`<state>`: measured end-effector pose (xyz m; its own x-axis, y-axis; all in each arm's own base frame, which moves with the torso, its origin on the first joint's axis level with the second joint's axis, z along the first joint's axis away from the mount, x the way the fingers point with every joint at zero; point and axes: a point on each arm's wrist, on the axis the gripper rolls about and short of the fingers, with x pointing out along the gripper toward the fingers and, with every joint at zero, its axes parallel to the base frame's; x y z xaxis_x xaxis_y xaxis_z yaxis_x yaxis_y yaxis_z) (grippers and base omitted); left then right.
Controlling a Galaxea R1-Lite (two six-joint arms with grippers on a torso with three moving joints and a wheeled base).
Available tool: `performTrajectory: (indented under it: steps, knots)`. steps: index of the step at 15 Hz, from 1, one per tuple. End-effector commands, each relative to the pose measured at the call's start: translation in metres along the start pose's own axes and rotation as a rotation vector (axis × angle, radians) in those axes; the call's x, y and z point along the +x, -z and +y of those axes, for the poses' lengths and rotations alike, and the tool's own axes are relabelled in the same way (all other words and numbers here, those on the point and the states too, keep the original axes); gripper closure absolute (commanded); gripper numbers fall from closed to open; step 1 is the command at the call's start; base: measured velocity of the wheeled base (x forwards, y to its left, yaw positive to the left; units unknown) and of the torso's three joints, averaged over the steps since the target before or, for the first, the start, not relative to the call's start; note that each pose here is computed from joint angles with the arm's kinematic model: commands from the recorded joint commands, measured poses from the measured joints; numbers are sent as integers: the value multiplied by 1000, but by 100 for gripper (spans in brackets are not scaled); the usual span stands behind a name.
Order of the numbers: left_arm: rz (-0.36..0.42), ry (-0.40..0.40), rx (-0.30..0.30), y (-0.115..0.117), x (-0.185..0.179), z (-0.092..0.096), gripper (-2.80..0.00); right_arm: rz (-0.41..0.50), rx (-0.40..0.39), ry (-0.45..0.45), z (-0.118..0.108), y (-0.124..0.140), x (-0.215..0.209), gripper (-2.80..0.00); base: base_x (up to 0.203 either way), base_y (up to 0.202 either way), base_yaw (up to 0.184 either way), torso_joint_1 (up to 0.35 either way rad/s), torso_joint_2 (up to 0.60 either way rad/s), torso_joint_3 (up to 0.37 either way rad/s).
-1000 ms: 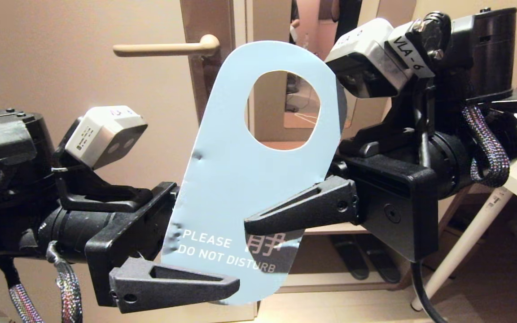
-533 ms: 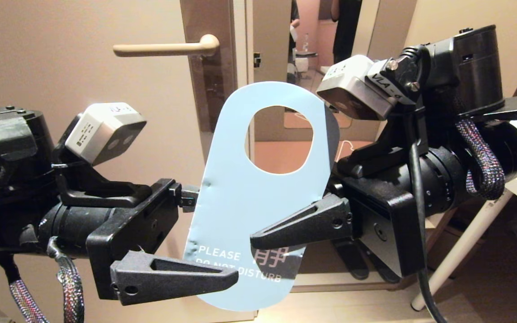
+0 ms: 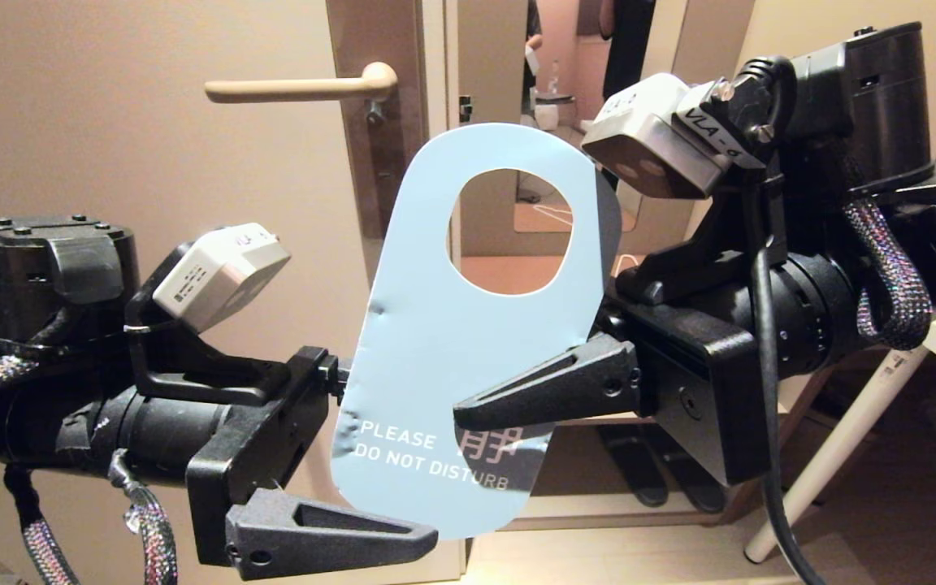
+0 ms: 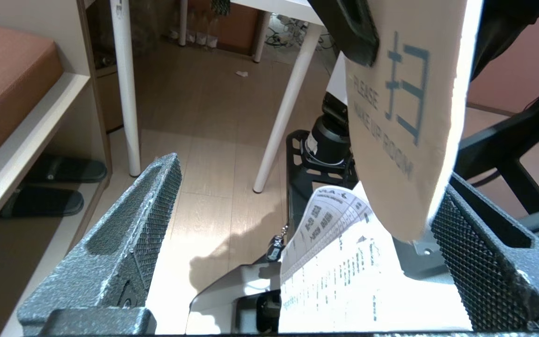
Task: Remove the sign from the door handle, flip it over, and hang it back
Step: Hand it to the other hand
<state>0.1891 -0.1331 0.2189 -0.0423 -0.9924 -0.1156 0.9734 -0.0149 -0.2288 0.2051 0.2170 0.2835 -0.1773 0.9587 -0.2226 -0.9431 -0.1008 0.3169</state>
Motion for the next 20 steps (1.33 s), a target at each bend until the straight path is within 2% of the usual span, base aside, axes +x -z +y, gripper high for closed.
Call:
performTrajectory:
  steps: [1, 3, 11, 14, 17, 20]
  knots:
    - [-3, 6, 6, -4, 3, 5, -280, -2, -7, -10, 2, -2, 1, 0, 0, 0, 0, 0, 0, 0]
    - [-13, 2, 23, -12, 6, 12, -280, -4, -15, -14, 3, -4, 2, 0, 0, 0, 0, 0, 0, 0]
    - [-13, -8, 21, -12, 7, 12, -280, -10, -23, -9, 2, -7, 3, 0, 0, 0, 0, 0, 0, 0]
    - [-14, -9, 20, -13, 7, 12, -280, -13, -26, 33, 1, -7, 3, 0, 0, 0, 0, 0, 0, 0]
    - [-14, -19, 18, -13, 7, 13, -280, -8, -62, 72, -1, -6, 4, 0, 0, 0, 0, 0, 0, 0]
    - [-15, -27, 18, -13, 7, 13, -280, -8, -67, 77, -2, -6, 4, 0, 0, 0, 0, 0, 0, 0]
